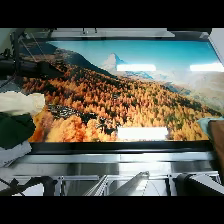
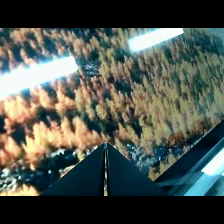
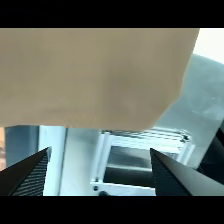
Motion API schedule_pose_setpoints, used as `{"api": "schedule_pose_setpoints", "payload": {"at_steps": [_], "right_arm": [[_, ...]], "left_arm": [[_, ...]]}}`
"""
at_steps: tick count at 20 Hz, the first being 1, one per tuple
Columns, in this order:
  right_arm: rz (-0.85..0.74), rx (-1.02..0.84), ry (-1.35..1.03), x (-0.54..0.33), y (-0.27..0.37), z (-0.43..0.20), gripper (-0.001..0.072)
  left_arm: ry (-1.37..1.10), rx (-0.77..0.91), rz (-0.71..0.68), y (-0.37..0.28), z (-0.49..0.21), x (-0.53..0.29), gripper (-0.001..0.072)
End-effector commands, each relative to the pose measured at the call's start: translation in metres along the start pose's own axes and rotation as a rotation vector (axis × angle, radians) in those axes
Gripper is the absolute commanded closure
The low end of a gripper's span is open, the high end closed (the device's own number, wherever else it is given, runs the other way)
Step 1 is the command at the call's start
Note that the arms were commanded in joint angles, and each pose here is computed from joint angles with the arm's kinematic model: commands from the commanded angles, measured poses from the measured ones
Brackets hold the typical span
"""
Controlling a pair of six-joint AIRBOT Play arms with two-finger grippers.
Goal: Fold the shirts.
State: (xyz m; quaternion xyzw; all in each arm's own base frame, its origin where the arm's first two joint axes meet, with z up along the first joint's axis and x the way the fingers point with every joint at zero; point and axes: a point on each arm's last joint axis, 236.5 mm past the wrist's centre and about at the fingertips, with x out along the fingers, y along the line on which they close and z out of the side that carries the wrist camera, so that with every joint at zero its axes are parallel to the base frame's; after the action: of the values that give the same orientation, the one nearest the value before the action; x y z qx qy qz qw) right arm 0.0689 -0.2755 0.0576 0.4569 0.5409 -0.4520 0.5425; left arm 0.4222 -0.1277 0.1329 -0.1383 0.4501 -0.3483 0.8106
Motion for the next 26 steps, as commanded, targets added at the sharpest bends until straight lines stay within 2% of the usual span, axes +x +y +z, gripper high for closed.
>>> {"api": "schedule_pose_setpoints", "payload": {"at_steps": [1, 3, 4, 5, 6, 8, 10, 11, 14, 17, 21, 26], "right_arm": [[-0.008, -0.015, 0.021, 0.002, -0.002, -0.005, 0.0016], [0.051, -0.055, 0.006, 0.002, 0.023, -0.002, 0.0021], [0.110, -0.097, -0.019, 0.001, 0.048, 0.001, 0.0192], [0.190, -0.148, -0.042, -0.002, 0.080, 0.003, 0.0589], [0.305, -0.243, -0.074, -0.009, 0.124, 0.001, 0.0691], [0.533, -0.440, -0.110, -0.031, 0.215, -0.025, 0.0691], [0.717, -0.659, -0.082, -0.057, 0.288, -0.086, 0.0691], [0.754, -0.793, -0.064, -0.065, 0.309, -0.123, 0.0691], [0.717, -1.200, 0.028, -0.057, 0.318, -0.253, 0.0691], [0.669, -1.464, 0.081, -0.012, 0.290, -0.356, 0.0691], [0.639, -1.578, 0.163, 0.035, 0.260, -0.417, 0.0690], [0.631, -1.581, 0.242, 0.038, 0.251, -0.432, 0.0690]], "left_arm": [[-0.010, 0.001, 0.004, 0.002, 0.004, 0.007, 0.0688], [-0.027, 0.002, 0.012, 0.002, 0.008, 0.007, 0.0688], [-0.027, 0.001, 0.010, 0.002, 0.008, 0.007, 0.0688], [-0.028, 0.001, 0.004, 0.000, 0.008, 0.006, 0.0688], [-0.031, 0.000, -0.019, -0.007, 0.009, 0.004, 0.0688], [-0.023, 0.029, -0.061, -0.027, 0.011, -0.006, 0.0688], [-0.027, 0.088, -0.072, -0.047, 0.020, -0.025, 0.0688], [-0.038, 0.088, -0.072, -0.057, 0.024, -0.034, 0.0688], [0.008, 0.009, -0.097, -0.084, -0.007, -0.040, 0.0689], [0.137, -0.074, -0.153, -0.109, -0.089, -0.006, 0.0689], [0.228, -0.167, -0.167, -0.127, -0.175, 0.030, 0.0688], [0.212, -0.172, -0.166, -0.134, -0.188, 0.029, 0.0689]]}}
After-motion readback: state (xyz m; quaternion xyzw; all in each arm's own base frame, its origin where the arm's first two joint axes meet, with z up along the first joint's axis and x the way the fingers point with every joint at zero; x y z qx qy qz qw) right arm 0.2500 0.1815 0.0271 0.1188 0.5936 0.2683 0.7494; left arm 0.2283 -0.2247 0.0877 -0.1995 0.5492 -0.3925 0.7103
